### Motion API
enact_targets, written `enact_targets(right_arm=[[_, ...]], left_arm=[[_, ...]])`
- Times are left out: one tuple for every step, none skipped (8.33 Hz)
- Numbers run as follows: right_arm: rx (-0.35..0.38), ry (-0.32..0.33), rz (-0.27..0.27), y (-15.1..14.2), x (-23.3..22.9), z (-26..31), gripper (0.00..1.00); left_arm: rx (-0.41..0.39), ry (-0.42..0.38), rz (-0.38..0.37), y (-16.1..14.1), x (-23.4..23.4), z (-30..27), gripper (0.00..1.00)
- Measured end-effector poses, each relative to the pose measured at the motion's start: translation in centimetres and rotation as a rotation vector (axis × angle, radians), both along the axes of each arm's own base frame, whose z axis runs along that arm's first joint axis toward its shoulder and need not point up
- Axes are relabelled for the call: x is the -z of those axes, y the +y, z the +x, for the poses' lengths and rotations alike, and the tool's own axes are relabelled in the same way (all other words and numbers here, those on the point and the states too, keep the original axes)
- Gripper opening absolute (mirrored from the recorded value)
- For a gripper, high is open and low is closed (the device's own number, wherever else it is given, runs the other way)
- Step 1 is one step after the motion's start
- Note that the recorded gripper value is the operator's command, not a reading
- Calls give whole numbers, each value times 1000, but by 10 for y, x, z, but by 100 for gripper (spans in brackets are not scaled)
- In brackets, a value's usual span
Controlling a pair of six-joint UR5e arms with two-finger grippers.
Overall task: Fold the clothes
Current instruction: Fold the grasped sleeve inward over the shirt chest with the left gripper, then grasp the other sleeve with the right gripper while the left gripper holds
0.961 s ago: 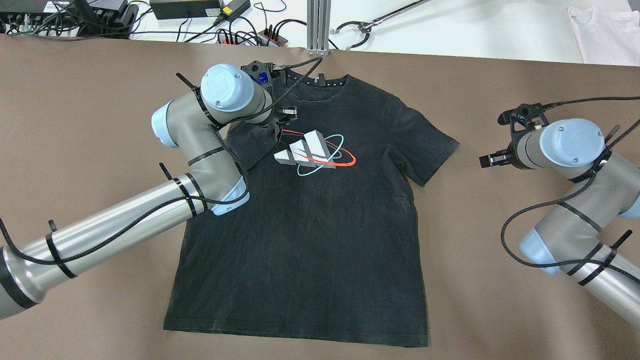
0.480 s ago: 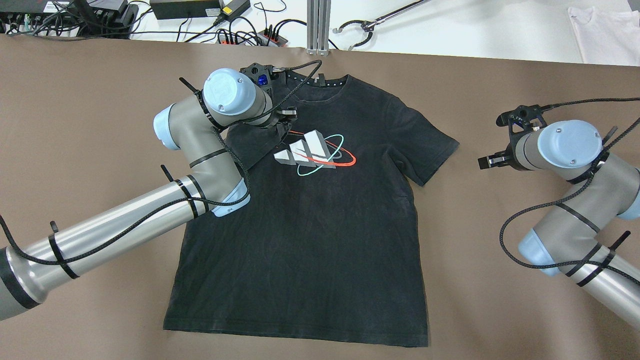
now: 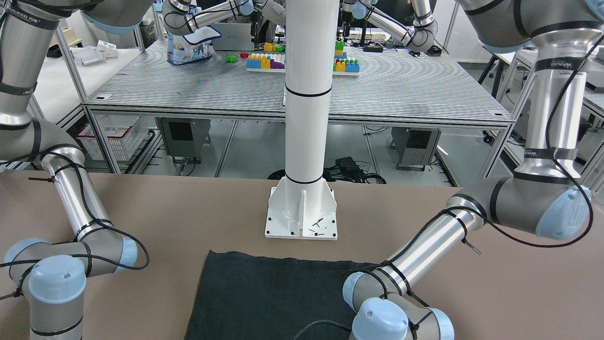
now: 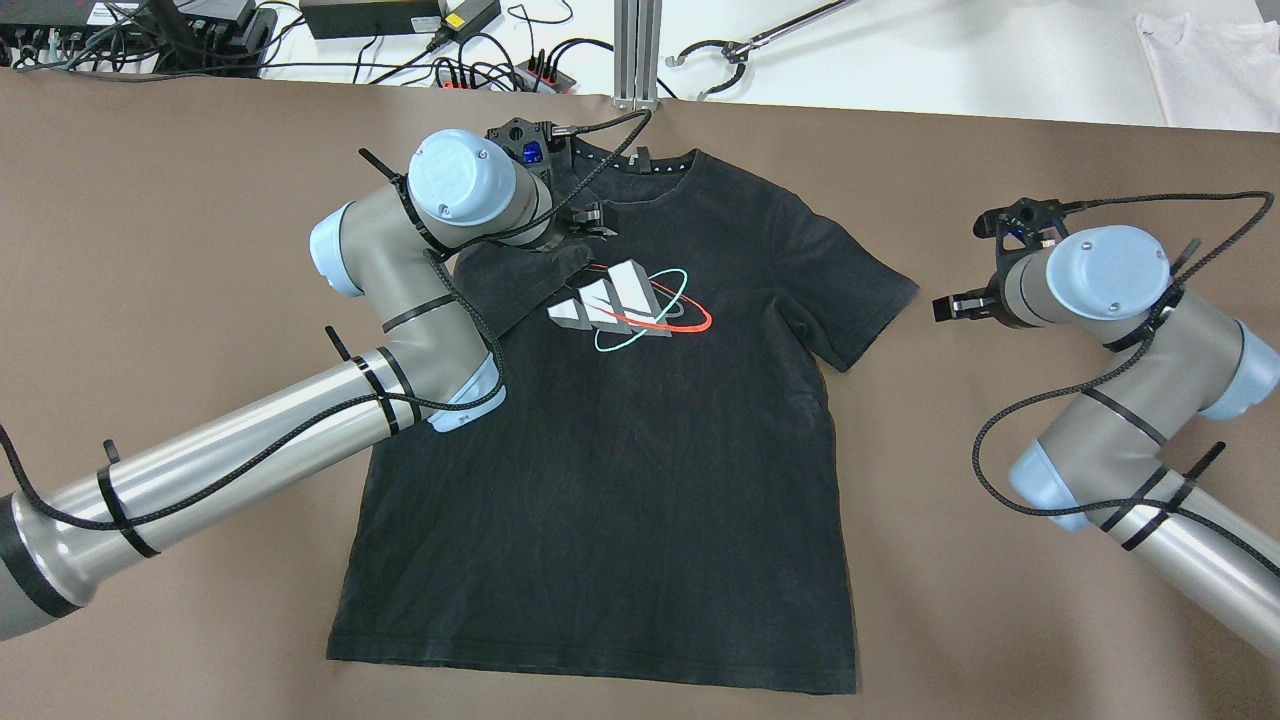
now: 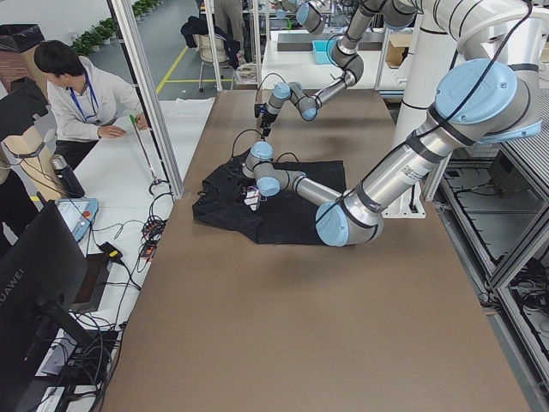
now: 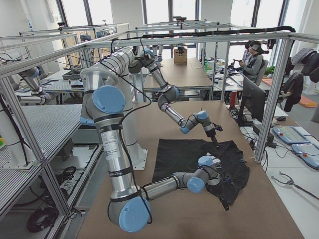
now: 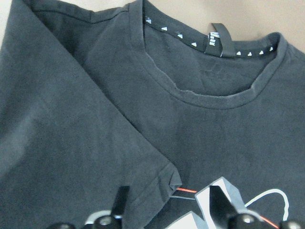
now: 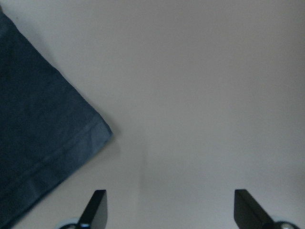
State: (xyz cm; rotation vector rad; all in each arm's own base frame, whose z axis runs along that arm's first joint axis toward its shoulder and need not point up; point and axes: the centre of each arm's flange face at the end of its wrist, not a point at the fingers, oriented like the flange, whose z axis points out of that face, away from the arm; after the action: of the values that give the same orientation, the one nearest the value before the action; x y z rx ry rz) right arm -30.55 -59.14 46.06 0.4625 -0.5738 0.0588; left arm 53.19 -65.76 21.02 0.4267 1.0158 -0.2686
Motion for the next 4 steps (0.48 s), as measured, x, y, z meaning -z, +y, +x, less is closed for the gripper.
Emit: enact_targets(right_arm=[[-32,-48,4,-18,-5,-15,93],[-65,-107,10,-35,-14,-31,92],[-91,-152,10,-49,-15,-44,88],[-104,-177,12,-56,-13,-50,77]], left_arm=[[0,-1,-1,0,-1,0,100],[1,-2,-1,1,-2,0,100],[1,-2,0,1,-3,0,100],[1,-3,-1,1,-3,1,100]])
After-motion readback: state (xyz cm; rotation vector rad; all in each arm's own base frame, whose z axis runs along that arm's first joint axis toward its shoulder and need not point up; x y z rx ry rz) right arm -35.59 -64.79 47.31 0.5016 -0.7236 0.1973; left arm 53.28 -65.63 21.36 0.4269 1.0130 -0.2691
